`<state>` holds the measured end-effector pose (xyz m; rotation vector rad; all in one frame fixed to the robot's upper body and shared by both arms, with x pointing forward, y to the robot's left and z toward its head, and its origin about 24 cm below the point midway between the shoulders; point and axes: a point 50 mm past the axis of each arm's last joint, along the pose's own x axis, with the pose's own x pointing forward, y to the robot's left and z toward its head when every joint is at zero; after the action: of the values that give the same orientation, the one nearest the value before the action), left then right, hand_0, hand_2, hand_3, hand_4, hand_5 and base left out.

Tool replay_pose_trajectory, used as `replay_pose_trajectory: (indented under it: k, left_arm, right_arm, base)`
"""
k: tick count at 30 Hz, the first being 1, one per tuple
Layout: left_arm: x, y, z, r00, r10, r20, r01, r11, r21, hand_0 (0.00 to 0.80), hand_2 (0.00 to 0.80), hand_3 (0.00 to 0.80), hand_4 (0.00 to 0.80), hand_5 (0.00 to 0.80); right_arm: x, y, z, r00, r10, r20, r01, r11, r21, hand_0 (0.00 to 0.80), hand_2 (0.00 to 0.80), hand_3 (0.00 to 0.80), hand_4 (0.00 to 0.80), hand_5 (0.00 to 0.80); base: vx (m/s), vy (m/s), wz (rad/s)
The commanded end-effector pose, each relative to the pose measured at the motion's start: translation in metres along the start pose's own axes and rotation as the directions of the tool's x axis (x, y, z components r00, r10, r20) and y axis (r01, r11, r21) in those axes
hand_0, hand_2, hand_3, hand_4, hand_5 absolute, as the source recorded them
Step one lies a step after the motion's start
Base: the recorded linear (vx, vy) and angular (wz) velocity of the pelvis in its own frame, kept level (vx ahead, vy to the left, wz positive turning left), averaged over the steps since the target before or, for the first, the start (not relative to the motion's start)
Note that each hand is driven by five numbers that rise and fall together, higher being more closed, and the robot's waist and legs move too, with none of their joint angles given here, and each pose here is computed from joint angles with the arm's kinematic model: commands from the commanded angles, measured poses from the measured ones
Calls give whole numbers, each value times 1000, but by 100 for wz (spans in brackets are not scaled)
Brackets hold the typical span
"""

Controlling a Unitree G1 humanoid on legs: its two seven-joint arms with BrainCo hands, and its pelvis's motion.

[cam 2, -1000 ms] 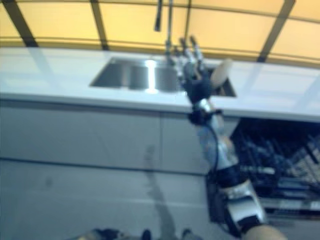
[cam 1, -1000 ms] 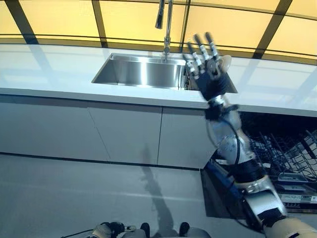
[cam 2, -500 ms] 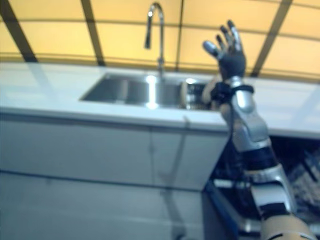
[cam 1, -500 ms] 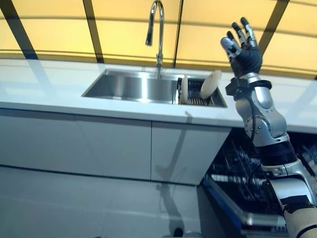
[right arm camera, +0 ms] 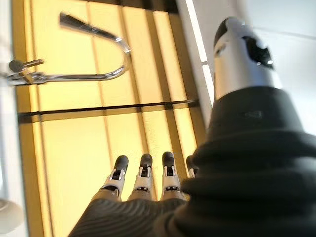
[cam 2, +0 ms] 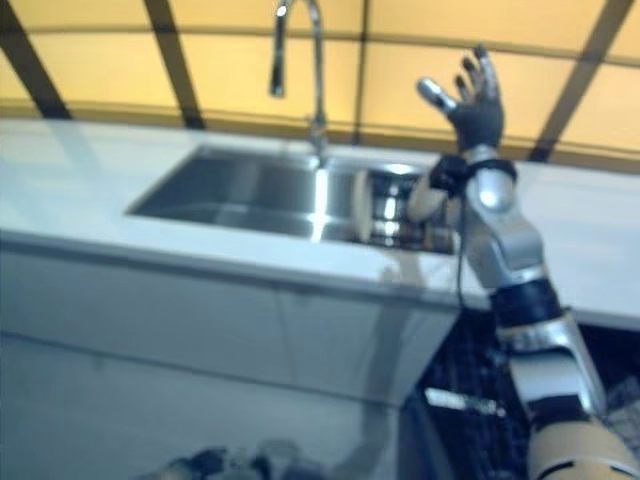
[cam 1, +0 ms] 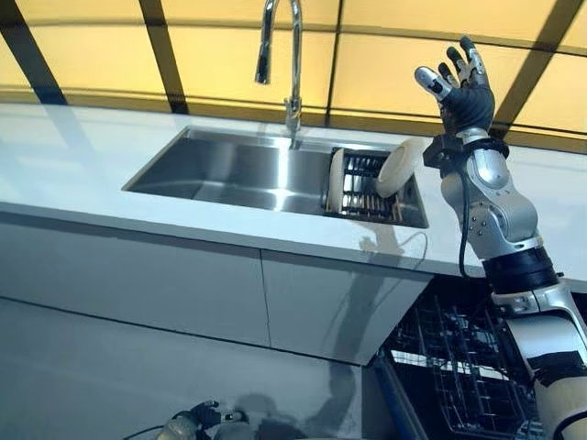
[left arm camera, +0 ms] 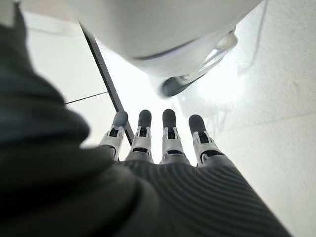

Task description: Take plates into dishwasher

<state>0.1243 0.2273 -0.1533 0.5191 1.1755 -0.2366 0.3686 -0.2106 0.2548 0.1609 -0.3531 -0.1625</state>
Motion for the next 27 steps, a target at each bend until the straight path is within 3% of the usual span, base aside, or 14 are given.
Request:
replay_pose_trajectory:
  k: [1,7,16,27]
  left_arm:
    - [-3,1,-17,999,17,-33,-17,1000,12,0,0,0,0,0]
    - [-1,8,-8,999,16,-41,-16,1000,7,0,0,0,0,0]
    - [0,18,1,998,36,-42,-33,995,91,0,0,0,0,0]
    - [-5,37,-14,989,84,-119,-79,996,47,0,0,0,0,0]
  right_arm:
    - [15,-2,49,986,35,162,-30,999,-33,0,0,0,0,0]
    - [16,-24,42,990,-29,136,36,998,-43,0,0,0,0,0]
    - [13,-67,33,974,-211,80,219,968,-118,0,0,0,0,0]
    - [24,-95,77,921,-367,135,390,883,-261,0,0,0,0,0]
  base:
    - [249,176,-50]
    - [291,296,-59]
    - [233,297,0]
    - [141,-20,-7]
